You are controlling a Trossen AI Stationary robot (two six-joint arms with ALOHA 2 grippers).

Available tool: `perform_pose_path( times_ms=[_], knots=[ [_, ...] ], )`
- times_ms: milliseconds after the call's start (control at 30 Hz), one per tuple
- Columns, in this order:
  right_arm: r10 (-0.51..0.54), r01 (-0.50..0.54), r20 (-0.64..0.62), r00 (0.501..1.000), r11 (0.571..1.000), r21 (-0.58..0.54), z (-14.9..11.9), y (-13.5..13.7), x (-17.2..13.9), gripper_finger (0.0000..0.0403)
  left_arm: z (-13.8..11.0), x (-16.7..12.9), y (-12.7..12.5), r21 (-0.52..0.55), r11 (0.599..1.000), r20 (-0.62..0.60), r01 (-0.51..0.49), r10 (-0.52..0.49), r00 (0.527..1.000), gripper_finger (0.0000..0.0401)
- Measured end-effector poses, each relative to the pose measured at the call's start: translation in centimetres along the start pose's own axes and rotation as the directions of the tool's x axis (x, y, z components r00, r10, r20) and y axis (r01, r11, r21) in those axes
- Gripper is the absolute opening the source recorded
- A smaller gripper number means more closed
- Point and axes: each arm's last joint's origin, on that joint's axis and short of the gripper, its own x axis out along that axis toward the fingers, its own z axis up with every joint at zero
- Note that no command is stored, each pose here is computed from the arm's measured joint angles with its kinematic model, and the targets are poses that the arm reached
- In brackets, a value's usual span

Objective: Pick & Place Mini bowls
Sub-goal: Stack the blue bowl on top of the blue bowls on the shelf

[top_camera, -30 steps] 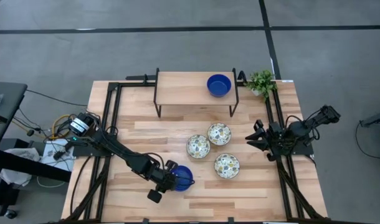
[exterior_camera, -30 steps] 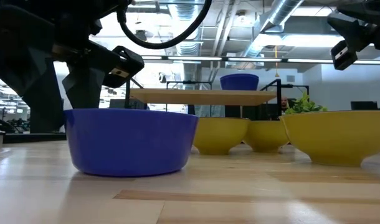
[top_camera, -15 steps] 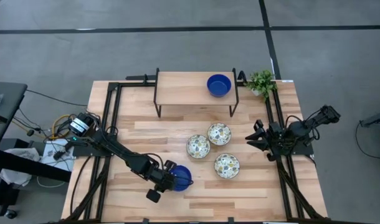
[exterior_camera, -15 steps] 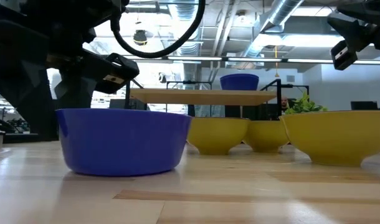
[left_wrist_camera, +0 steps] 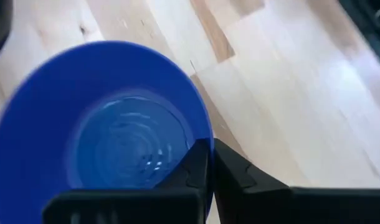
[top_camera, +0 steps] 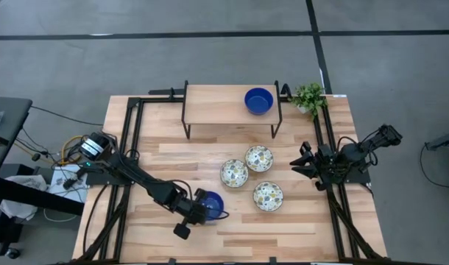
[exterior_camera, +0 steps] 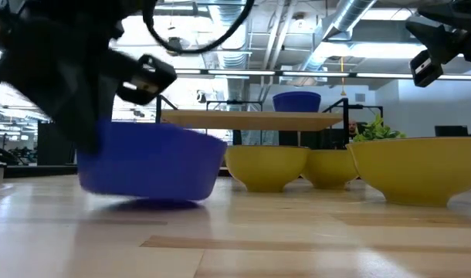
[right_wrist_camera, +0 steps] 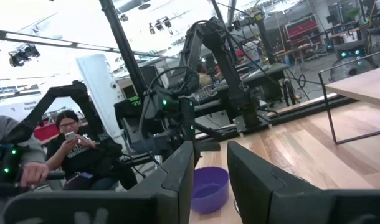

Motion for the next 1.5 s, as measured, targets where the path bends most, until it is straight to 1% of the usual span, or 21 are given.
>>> perform_pose_path(
  times_ms=[100, 233, 300, 367, 467, 600, 667, 733, 833, 1000, 1067, 1267, 1333, 1500],
  knots=[
    [-0.001, 0.001, 0.000, 1.000, 1.000, 0.000, 0.0, 0.0, 0.0, 0.0087, 1.0, -1.5, 0.0, -0.017, 1.000, 0.056, 0.012, -0.011, 0.998, 0.0006],
    [-0.001, 0.001, 0.001, 1.000, 1.000, 0.000, 0.0, 0.0, 0.0, 0.0087, 2.8, -5.1, 0.2, -0.038, 0.999, 0.183, 0.013, -0.005, 0.983, 0.0005],
    [-0.001, 0.001, 0.001, 1.000, 1.000, 0.000, 0.0, 0.0, 0.0, 0.0087, 3.4, -7.0, 0.4, -0.073, 0.997, 0.239, -0.016, 0.033, 0.970, 0.0005],
    [-0.001, 0.001, 0.001, 1.000, 1.000, 0.000, 0.0, 0.0, 0.0, 0.0087, 3.9, -8.9, 0.7, -0.106, 0.992, 0.296, -0.065, 0.094, 0.951, 0.0005],
    [-0.002, 0.002, 0.001, 1.000, 1.000, 0.000, 0.0, 0.0, 0.0, 0.0087, 4.7, -12.1, 1.6, -0.176, 0.969, 0.381, -0.176, 0.232, 0.895, 0.0005],
    [-0.002, 0.002, 0.001, 1.000, 1.000, 0.000, 0.0, 0.0, 0.0, 0.0087, 5.4, -15.8, 3.1, -0.236, 0.909, 0.440, -0.343, 0.415, 0.796, 0.0004],
    [-0.001, 0.001, 0.002, 1.000, 1.000, 0.001, 0.0, 0.0, 0.0, 0.0087, 5.6, -17.3, 3.8, -0.256, 0.880, 0.468, -0.401, 0.476, 0.745, 0.0004],
    [-0.001, 0.001, 0.004, 1.000, 1.000, 0.001, 0.0, 0.0, 0.0, 0.0087, 6.1, -18.5, 4.5, -0.267, 0.860, 0.506, -0.435, 0.509, 0.697, 0.0004],
    [0.000, 0.000, 0.007, 1.000, 1.000, 0.003, 0.1, 0.0, 0.0, 0.0087, 6.9, -19.9, 5.4, -0.277, 0.834, 0.552, -0.477, 0.545, 0.631, 0.0004],
    [-0.001, 0.001, 0.007, 1.000, 1.000, 0.002, 0.1, 0.0, 0.0, 0.0087, 8.1, -21.7, 6.8, -0.320, 0.777, 0.643, -0.543, 0.598, 0.478, 0.0004],
    [-0.001, 0.001, 0.007, 1.000, 1.000, 0.002, 0.1, 0.0, 0.0, 0.0087, 8.3, -22.1, 7.2, -0.328, 0.758, 0.658, -0.563, 0.611, 0.440, 0.0004],
    [-0.001, 0.001, 0.007, 1.000, 1.000, 0.002, 0.1, 0.0, 0.0, 0.0087, 8.1, -22.3, 8.1, -0.337, 0.728, 0.641, -0.597, 0.642, 0.420, 0.0004],
    [-0.001, 0.001, 0.007, 1.000, 1.000, 0.002, 0.1, 0.0, 0.0, 0.0087, 8.1, -22.3, 8.4, -0.322, 0.712, 0.637, -0.624, 0.651, 0.414, 0.0004],
    [-0.001, 0.001, 0.007, 1.000, 1.000, 0.002, 0.1, 0.0, 0.0, 0.0087, 8.3, -22.8, 8.5, -0.268, 0.664, 0.659, -0.698, 0.655, 0.370, 0.0004]
  ],
)
